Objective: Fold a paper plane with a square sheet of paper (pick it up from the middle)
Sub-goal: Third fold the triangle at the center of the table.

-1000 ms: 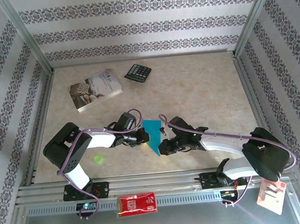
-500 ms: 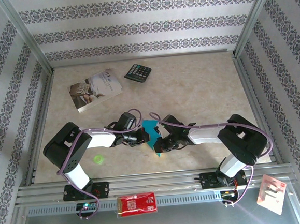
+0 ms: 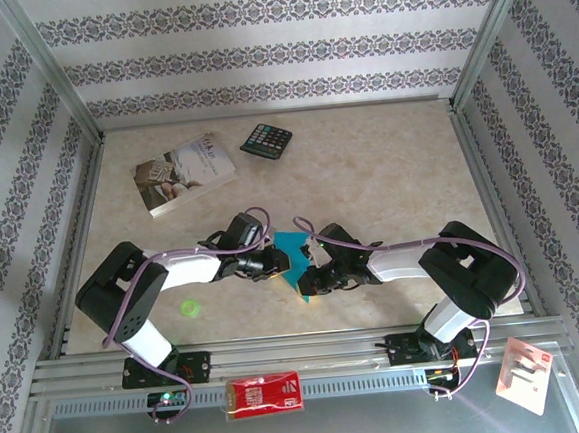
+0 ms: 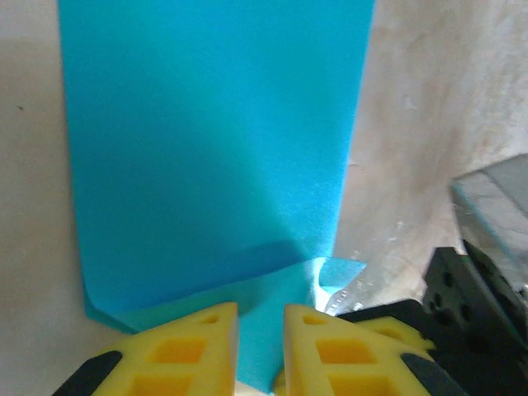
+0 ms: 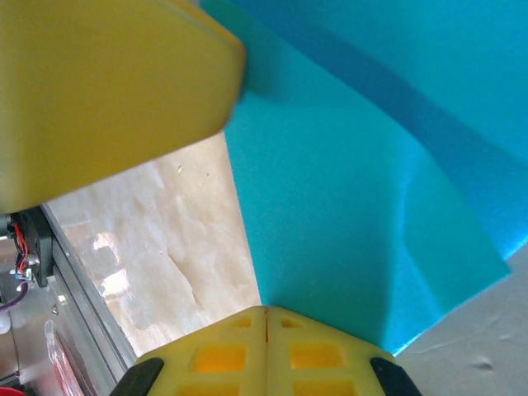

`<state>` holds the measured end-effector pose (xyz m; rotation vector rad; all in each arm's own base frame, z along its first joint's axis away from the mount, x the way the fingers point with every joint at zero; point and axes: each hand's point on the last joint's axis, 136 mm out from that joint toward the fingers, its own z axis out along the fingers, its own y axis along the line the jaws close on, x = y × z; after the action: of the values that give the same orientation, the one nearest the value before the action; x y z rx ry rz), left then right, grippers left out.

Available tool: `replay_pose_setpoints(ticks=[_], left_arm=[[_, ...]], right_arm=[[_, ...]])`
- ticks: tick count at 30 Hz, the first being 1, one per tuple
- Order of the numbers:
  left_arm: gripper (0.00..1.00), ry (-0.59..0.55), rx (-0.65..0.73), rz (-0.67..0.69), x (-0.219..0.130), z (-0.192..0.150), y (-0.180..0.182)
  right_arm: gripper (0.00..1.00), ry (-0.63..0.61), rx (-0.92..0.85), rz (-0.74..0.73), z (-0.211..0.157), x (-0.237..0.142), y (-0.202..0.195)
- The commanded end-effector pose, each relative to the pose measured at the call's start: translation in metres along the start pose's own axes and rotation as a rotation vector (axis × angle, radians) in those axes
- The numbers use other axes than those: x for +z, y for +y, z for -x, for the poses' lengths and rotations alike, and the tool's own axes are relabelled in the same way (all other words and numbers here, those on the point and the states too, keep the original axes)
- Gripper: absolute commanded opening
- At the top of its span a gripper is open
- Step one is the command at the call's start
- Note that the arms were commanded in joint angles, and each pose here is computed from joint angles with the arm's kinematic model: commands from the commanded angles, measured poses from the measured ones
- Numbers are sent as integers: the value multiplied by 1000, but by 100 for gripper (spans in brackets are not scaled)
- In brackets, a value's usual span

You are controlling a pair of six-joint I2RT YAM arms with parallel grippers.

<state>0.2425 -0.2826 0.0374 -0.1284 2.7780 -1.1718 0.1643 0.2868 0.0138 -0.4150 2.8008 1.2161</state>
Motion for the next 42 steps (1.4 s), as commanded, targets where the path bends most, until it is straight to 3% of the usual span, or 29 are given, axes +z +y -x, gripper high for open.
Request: replay_pose_setpoints(ticks=[1,6,11,15,25,42], left_arm=[[21,-3,-34,-12,-7,-9,-8],[7,22,-68,-28,1,-26,-7],[2,65,-76,-60,17,-32,-11],[1,77,-79,-58,25,-34,-9],[1,42,-86,97,21,-32,30],[1,8,-105,108,9,2,50]], right_arm=[[0,90,100,-141,-35,6,-44],[0,88,100,-141,-34,5,-45],[0,89,100,-144,-33,6,-46],[0,93,103,-150,-34,5,-48],[0,148,125,-194,-50,2,-58],[0,197,156,-230,-64,2,-70]])
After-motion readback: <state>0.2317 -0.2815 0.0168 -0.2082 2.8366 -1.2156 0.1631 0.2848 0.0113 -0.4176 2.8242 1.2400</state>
